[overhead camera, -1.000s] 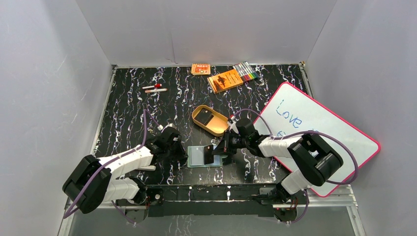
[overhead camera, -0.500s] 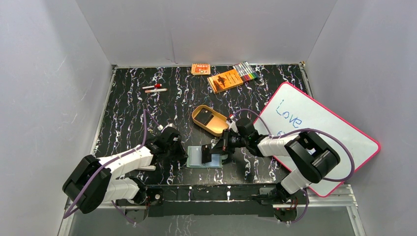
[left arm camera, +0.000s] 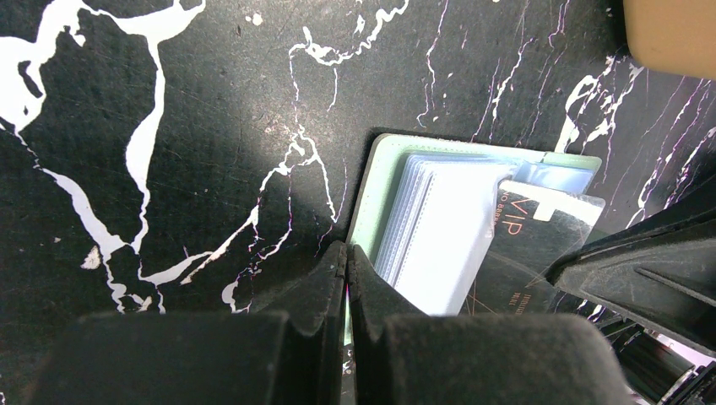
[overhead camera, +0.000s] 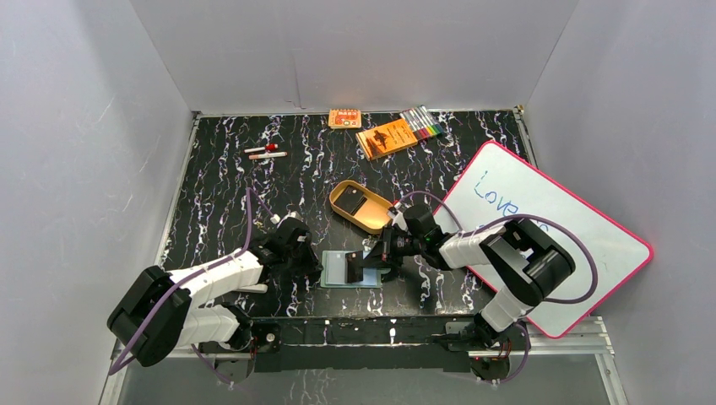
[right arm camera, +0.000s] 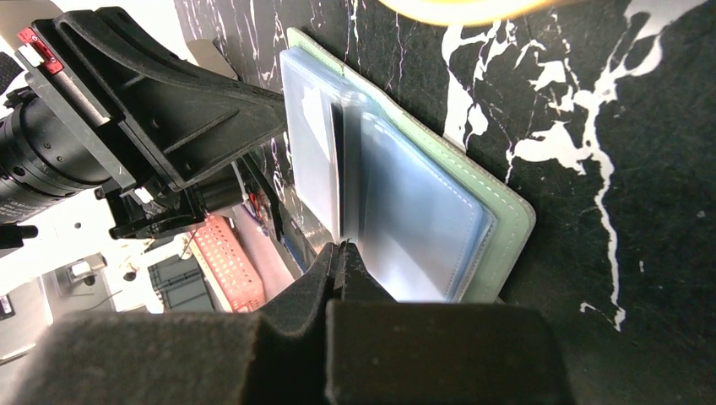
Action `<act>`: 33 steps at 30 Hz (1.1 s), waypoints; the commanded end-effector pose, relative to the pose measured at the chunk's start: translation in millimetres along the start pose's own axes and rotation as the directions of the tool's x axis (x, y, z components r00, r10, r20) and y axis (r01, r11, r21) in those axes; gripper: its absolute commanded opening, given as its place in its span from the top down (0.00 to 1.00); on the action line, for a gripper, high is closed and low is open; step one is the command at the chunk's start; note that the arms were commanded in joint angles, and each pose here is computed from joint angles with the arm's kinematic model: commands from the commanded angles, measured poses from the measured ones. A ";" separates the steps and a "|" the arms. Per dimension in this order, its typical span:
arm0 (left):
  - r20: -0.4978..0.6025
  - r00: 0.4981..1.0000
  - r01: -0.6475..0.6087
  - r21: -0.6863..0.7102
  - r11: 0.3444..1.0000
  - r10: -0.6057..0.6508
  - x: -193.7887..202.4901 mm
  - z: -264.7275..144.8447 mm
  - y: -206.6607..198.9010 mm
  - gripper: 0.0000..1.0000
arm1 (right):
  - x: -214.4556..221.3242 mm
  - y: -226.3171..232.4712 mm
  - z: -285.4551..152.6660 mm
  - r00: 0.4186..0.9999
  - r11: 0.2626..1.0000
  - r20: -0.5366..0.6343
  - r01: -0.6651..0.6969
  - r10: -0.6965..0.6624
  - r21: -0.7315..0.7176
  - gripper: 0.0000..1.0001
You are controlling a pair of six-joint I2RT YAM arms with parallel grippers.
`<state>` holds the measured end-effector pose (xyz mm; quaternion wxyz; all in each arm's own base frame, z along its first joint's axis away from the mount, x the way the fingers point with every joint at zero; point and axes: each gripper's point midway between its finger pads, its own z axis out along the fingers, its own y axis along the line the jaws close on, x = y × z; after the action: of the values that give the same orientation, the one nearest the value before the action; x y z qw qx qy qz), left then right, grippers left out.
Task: Put the credit cards into the card holder
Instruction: Insert the credit card into the card holder.
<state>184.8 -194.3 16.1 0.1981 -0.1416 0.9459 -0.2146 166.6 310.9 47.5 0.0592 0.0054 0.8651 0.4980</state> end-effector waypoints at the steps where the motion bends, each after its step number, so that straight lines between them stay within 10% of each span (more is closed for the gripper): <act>1: -0.018 1.000 -0.009 -0.083 0.997 0.007 9.2 1.0 24.5 1.00 | -4.3 9.7 1.3 1.000 0.999 0.003 0.009 -0.009 -0.050 1.00; 33: -0.018 0.999 0.045 -0.024 0.999 -0.045 12.9 -5.5 17.3 1.00 | 0.3 12.6 11.9 1.000 0.999 0.006 0.022 -0.022 0.024 1.00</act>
<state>179.8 -191.5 16.4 0.1987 -0.1582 0.9409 -0.2241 161.9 317.0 42.8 0.0503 0.0149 0.8738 0.4835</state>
